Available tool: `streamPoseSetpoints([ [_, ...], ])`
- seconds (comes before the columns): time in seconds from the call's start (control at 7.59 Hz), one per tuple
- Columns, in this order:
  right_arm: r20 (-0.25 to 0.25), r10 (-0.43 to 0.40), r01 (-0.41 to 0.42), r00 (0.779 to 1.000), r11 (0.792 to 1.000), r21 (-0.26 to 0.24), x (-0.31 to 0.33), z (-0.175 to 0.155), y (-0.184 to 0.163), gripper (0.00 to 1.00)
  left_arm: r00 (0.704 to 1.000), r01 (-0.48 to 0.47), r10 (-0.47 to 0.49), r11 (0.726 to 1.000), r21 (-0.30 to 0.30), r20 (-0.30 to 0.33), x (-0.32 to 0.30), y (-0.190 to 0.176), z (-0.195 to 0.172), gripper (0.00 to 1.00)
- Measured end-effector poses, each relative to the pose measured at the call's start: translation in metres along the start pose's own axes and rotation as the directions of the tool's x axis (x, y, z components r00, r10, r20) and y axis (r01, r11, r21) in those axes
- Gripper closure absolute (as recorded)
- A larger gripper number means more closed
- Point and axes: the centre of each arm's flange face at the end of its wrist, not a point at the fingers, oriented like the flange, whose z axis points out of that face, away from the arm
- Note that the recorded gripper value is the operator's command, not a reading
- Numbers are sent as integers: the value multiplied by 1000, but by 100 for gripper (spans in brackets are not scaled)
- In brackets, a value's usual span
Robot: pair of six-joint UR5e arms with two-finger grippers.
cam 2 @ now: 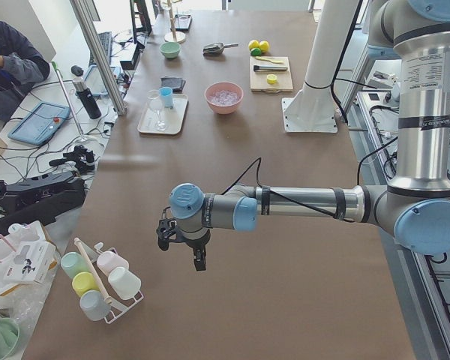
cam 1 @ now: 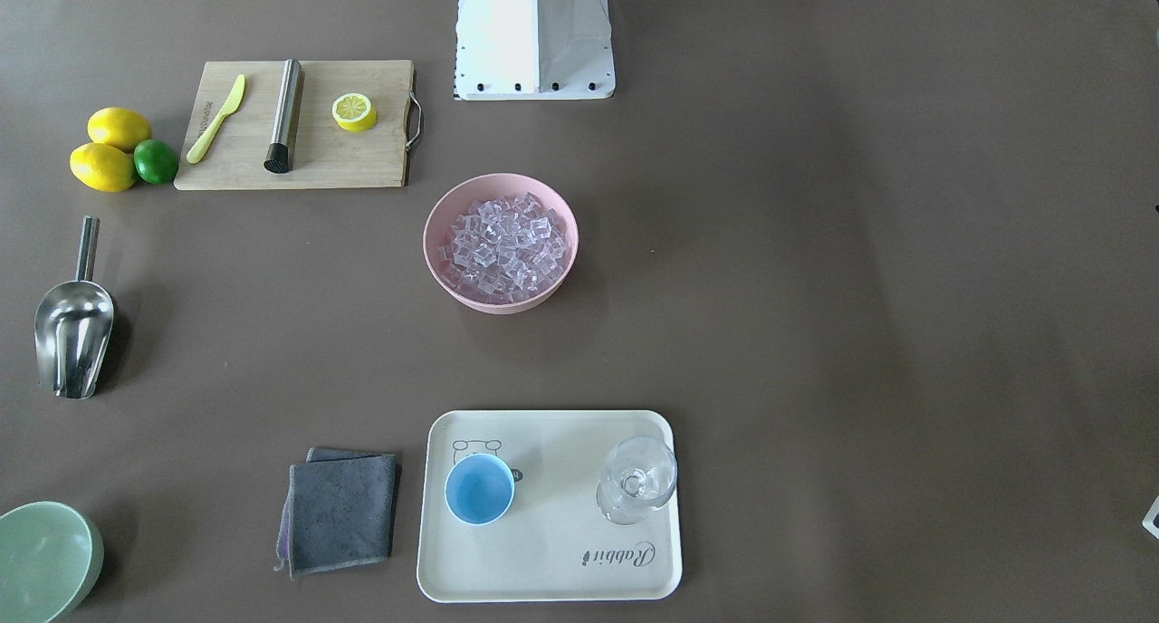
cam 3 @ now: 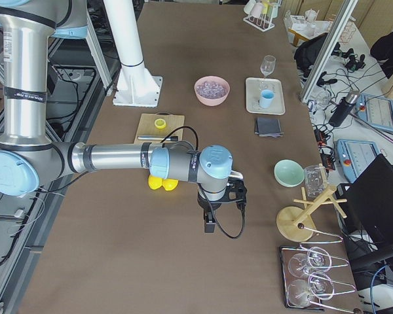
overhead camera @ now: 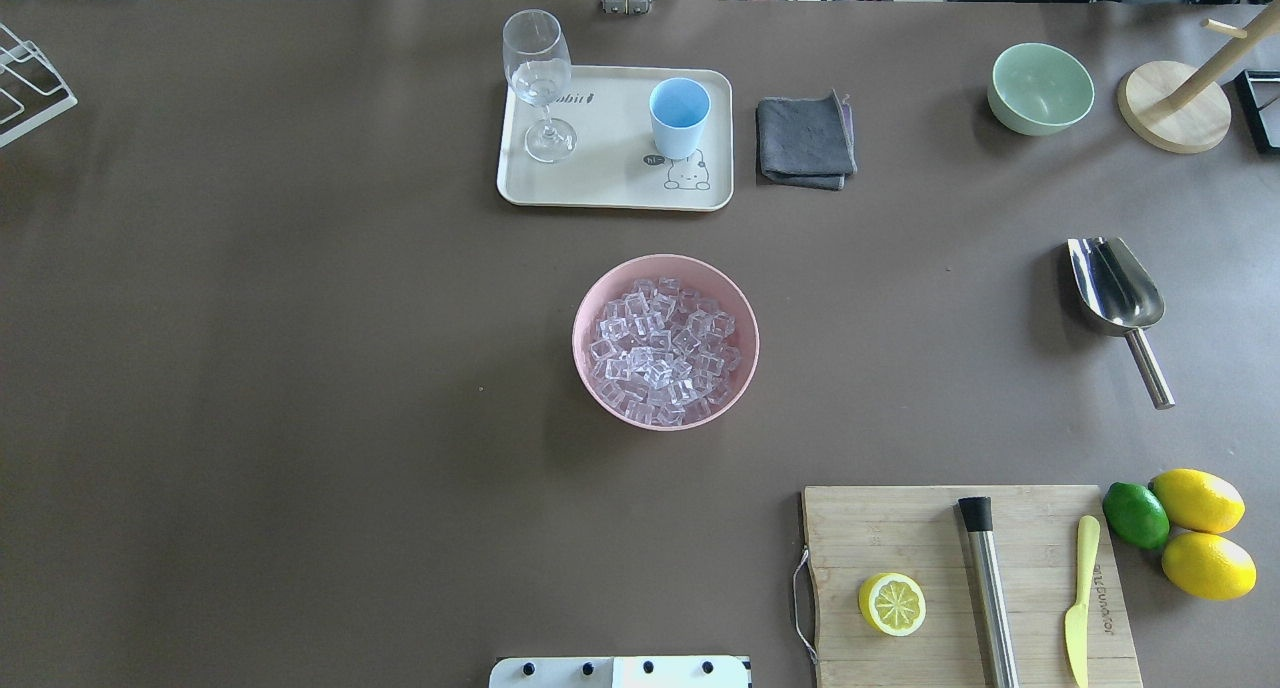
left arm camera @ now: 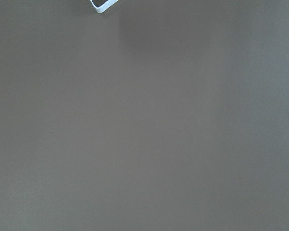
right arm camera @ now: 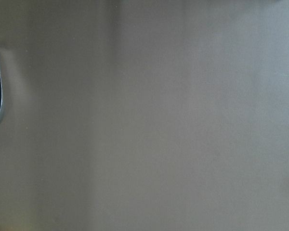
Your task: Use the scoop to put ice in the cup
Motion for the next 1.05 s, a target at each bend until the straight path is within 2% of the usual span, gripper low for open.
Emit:
streamPoseSetpoints([
  [1.05, 3, -15, 15, 1000, 1000, 18, -9, -8, -4, 0, 1000, -8, 8, 1000, 1, -2, 5, -1, -2, 2],
])
